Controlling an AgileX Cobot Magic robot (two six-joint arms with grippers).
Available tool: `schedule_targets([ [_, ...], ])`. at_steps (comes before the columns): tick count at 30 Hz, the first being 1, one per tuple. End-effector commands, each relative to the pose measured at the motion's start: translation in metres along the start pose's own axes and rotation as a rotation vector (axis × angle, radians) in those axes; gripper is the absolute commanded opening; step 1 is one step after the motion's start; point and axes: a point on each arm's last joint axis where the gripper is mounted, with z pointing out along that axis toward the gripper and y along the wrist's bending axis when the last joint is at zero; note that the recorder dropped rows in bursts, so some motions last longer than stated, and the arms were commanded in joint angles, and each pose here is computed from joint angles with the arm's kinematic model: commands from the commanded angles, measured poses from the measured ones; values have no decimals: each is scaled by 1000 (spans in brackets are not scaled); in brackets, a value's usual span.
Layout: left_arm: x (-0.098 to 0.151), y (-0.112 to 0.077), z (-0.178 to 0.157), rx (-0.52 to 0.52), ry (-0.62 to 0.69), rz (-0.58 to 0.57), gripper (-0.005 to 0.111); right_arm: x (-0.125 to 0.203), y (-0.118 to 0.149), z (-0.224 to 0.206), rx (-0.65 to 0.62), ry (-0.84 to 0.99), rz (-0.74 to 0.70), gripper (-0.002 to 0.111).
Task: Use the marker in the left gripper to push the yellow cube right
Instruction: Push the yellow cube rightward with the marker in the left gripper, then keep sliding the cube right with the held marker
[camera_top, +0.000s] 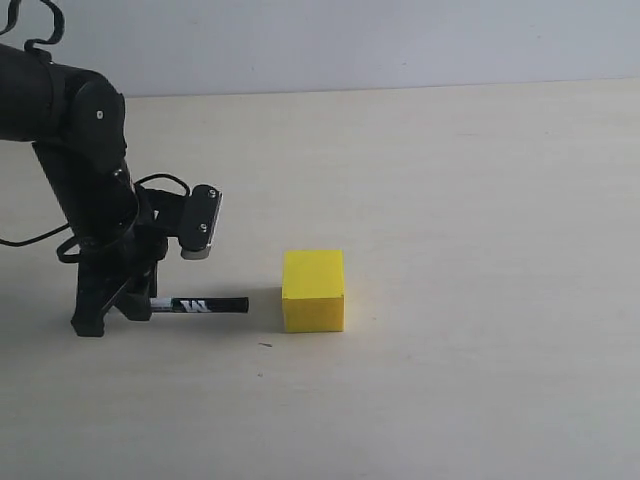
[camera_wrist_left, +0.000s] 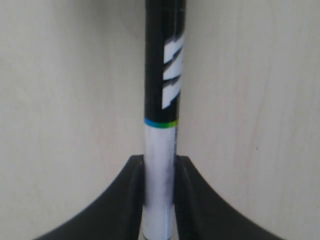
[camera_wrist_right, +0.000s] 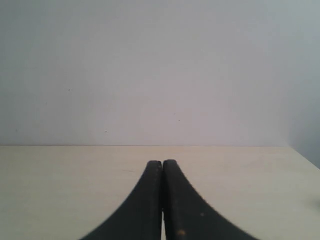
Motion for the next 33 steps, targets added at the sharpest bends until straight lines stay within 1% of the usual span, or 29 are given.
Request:
schedule_targets([
  [1,-4,0,-1,-13,-20,-13,0,1,0,0,7,-5,-3,0],
  [6,-9,5,-7,-30,-54,-31,0,1,0,0,7,-5,-3,0],
  [9,-18,6,-10,-43,-61,-9,0,1,0,0,7,-5,-3,0],
  [11,-29,6,-11,-44,-68,11,0,1,0,0,7,-5,-3,0],
  [16,-69,4,-3,-25,-63,82,0,1,0,0,7,-5,-3,0],
  [18,-75,7,-3,-20,-61,91,0,1,0,0,7,-5,-3,0],
  [21,-71,11,-6,-11,-55,60,0,1,0,0,7,-5,-3,0],
  [23,-64,10,-6,27,-38,44,0,1,0,0,7,-5,-3,0],
  [25,-58,9,-4,70,-6,4,0,1,0,0,7,-5,-3,0],
  [27,-55,12,0,60,31,-61,0,1,0,0,7,-5,-3,0],
  [29,-57,12,3,55,30,-96,0,1,0,0,7,-5,-3,0],
  [33,-67,11,8,45,0,-92,0,1,0,0,7,-5,-3,0],
])
